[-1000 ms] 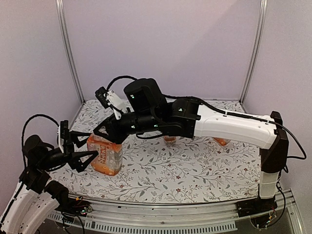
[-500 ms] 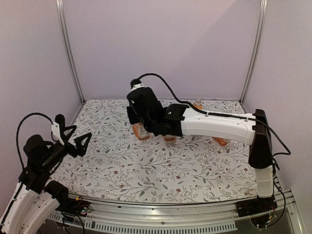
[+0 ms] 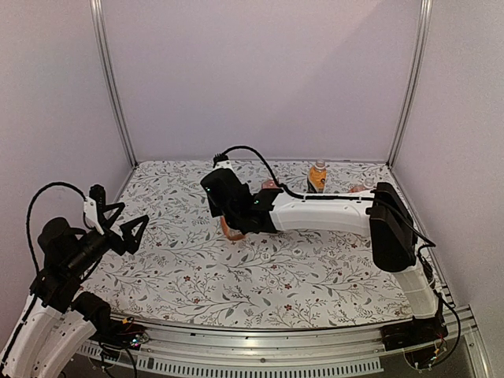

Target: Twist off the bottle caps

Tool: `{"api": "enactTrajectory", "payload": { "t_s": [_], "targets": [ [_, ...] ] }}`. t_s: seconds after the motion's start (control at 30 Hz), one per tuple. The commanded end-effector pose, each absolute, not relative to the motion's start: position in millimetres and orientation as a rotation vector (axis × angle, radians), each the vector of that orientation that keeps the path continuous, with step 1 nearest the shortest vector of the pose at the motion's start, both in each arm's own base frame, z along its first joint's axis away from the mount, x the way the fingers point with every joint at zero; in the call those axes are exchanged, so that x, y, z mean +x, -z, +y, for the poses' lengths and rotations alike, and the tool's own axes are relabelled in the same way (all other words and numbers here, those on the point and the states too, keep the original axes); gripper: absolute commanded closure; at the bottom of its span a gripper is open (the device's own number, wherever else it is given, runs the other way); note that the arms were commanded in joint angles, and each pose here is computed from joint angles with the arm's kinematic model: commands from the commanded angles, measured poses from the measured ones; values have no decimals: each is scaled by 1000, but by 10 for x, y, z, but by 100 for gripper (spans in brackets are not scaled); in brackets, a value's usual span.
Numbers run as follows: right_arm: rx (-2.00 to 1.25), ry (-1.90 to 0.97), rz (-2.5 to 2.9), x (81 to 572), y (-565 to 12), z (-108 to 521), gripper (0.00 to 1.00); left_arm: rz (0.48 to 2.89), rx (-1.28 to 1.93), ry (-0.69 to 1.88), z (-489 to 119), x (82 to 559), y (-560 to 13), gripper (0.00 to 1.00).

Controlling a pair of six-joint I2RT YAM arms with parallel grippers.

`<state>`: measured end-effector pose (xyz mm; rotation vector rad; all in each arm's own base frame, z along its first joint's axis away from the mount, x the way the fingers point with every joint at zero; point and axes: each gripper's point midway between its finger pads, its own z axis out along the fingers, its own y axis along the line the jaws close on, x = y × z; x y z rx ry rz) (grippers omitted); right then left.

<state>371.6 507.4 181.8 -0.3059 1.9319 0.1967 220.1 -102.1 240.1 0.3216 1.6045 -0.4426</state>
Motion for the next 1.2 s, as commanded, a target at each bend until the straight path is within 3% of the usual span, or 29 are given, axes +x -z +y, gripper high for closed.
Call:
{"api": "enactTrajectory", "payload": {
  "t_s": [0.0, 0.07, 0.17, 0.23, 0.33, 0.37, 0.57, 0.8, 0.93, 1.17],
  "targets": [
    [-298, -212, 1975, 3691, -1669, 5023, 67, 1603, 344, 454, -1042, 2182, -2401, 1],
    [-304, -216, 1968, 3685, -1740, 5020, 47, 1600, 354, 466, -1063, 2168, -2406, 0],
    [-319, -201, 1955, 3687, -1828, 4998, 26, 1597, 360, 473, -1075, 2159, -2413, 0],
    [-329, -196, 1945, 3684, -1900, 4992, 15, 1594, 362, 475, -1077, 2155, -2418, 0],
    [-353, -195, 1932, 3671, -2016, 4991, 10, 1594, 365, 480, -1085, 2151, -2415, 0],
    [-358, -194, 1929, 3666, -2055, 4985, 3, 1594, 367, 482, -1089, 2150, -2415, 0],
    [-401, -196, 1912, 3649, -2264, 4988, 1, 1591, 373, 490, -1100, 2139, -2420, 0],
    [-534, -275, 1858, 3582, -2925, 4927, 1, 1592, 357, 471, -1066, 2157, -2427, 0],
    [-419, -149, 1908, 3847, -3204, 4200, 1, 1595, 326, 434, -991, 2183, -2437, 0],
    [-61, 10, 2007, 3965, -3440, 2280, 1, 1588, 269, 368, -840, 2220, -2464, 0]
  ]
}}
